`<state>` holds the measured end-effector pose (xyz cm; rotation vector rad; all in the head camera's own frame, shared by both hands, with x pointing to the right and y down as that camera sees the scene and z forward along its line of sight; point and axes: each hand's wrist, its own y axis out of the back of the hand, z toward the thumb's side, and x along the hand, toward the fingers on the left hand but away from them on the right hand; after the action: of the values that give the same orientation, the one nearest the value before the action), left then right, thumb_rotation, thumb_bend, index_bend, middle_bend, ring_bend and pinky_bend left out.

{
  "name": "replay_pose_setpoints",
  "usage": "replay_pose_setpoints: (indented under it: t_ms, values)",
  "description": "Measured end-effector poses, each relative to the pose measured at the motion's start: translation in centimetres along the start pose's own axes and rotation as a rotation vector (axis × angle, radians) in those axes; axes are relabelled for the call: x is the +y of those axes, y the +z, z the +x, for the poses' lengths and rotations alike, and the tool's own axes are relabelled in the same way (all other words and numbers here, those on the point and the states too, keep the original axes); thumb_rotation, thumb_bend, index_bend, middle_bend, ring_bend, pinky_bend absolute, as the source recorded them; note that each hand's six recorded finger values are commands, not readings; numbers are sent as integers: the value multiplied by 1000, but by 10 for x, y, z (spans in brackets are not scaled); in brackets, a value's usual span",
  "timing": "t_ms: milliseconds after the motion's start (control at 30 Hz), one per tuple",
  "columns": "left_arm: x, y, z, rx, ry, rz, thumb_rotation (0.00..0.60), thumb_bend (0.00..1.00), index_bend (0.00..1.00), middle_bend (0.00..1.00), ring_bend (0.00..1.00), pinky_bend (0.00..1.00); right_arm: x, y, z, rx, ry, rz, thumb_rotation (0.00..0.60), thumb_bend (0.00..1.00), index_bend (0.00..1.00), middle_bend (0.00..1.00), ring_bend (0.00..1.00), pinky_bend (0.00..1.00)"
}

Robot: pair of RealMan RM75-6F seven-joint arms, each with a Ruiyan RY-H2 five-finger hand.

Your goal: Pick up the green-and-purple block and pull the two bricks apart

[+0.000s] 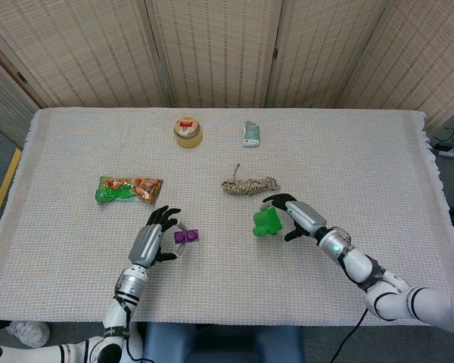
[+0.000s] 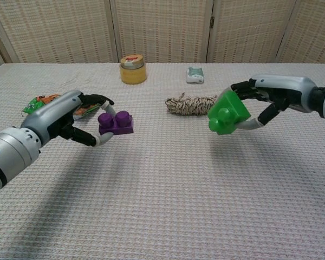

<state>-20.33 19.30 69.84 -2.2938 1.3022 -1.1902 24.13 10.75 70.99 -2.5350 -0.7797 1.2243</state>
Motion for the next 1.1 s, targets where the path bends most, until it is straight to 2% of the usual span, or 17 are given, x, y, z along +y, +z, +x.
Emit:
replay_pose_setpoints:
  t_ms: [133,267,500,567,600,633,700,800,833,900,933,1100]
  values:
    - [-15,-10,1,2,-21,-8,600,734,755,197,0,0,2,-23,14,-105,-7,84,600,398,897,182,76,0]
    - [-32,-17,3,13,-56,-45,600,730,755,197,0,0,1,-42,24,-188,1,107,600,398,898,182,73,0]
    - [-55,-21,7,11,-84,-47,600,720,753,197,0,0,6,-44,28,-206,-12,97,600,399,898,181,66,0]
    - [-58,-23,9,11,-83,-49,600,718,705,197,0,0,7,-44,29,-206,-14,92,600,399,870,166,52,0]
    - [-59,-23,9,10,-83,-49,600,712,640,190,0,0,7,-44,30,-205,-13,88,600,398,812,144,44,0]
    - [-59,-23,10,5,-84,-46,600,702,583,181,0,0,7,-44,30,-204,-11,84,600,399,714,112,32,0]
    - [-60,-23,10,-5,-88,-43,600,642,410,134,0,0,6,-43,32,-200,2,77,600,399,476,40,8,0]
    - [-60,-24,10,-14,-98,-31,600,576,231,76,0,0,6,-43,35,-199,36,79,600,399,138,0,0,0]
    - [-60,-24,11,-13,-103,-27,600,564,184,60,0,0,6,-43,36,-200,47,84,600,399,59,0,0,0]
    - [-60,-26,11,-10,-112,-24,600,521,54,14,0,0,6,-44,38,-205,73,97,600,399,4,0,0,0]
    - [-60,-26,11,-7,-118,-25,600,505,26,5,0,0,6,-44,40,-208,84,101,600,398,0,0,0,0]
    - [-57,-26,11,-2,-131,-27,600,448,0,0,0,0,7,-40,44,-206,111,107,600,398,0,0,0,0]
